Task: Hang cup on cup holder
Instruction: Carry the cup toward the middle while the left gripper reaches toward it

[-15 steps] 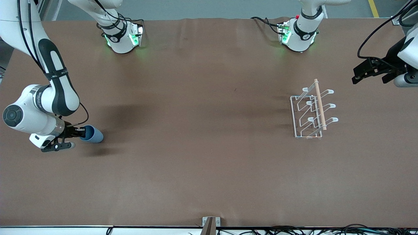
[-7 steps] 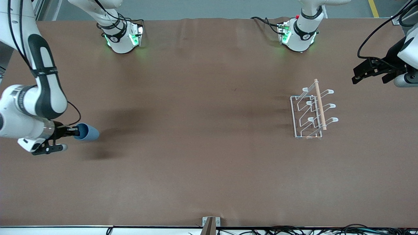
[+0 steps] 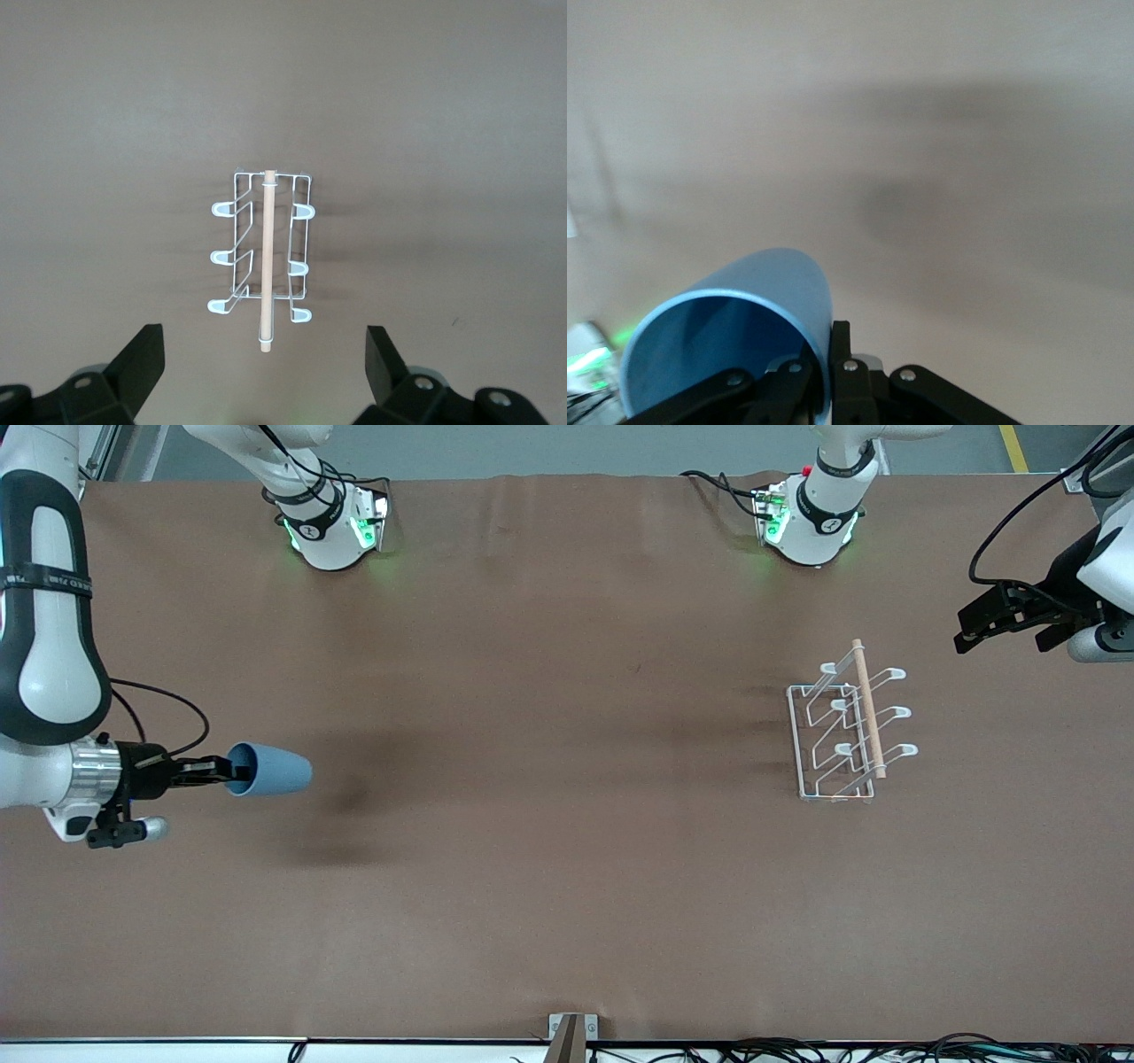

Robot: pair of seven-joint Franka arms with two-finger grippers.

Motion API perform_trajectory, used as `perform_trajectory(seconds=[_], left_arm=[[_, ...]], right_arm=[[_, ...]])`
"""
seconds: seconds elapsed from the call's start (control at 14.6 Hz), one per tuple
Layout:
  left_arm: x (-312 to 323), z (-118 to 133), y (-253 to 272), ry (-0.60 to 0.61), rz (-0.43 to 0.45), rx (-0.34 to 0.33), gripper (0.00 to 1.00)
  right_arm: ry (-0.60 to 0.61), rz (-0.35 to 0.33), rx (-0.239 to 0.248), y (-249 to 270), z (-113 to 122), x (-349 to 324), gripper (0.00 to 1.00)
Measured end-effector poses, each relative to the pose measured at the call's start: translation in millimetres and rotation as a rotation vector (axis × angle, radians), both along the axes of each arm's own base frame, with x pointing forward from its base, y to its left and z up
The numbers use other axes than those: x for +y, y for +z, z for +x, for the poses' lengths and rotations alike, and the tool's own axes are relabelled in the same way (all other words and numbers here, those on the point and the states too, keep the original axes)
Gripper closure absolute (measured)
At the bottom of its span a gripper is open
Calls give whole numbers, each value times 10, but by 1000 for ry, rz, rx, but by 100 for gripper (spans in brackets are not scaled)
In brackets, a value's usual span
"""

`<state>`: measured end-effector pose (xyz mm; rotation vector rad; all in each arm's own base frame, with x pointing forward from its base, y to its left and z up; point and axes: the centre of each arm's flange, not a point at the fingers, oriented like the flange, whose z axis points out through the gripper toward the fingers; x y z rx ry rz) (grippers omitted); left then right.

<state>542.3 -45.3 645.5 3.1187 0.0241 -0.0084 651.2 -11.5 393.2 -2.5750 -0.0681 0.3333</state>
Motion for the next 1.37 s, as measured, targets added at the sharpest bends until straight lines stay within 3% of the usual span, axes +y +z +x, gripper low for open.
perform_trajectory(seconds=[0.27,0.68,0.96,1.16,1.37], left_arm=[[-39,-3,-1,-23,0,0,0],[-210,-21,0,-236,-7,-4,0],[-890,-148,2,-587,-58,-13,0],[-1354,-259,-50,-750,-127,-7,0],[-2184,-522,-209,-933,-162,28,0]], right_arm=[[-48,279,107,157,-49,634,95],[4,545,250,118,-293,2093,95],[4,653,320,-40,-567,2927,95],[-39,691,322,-112,-666,3281,95],[-53,711,314,-98,-738,3526,95]])
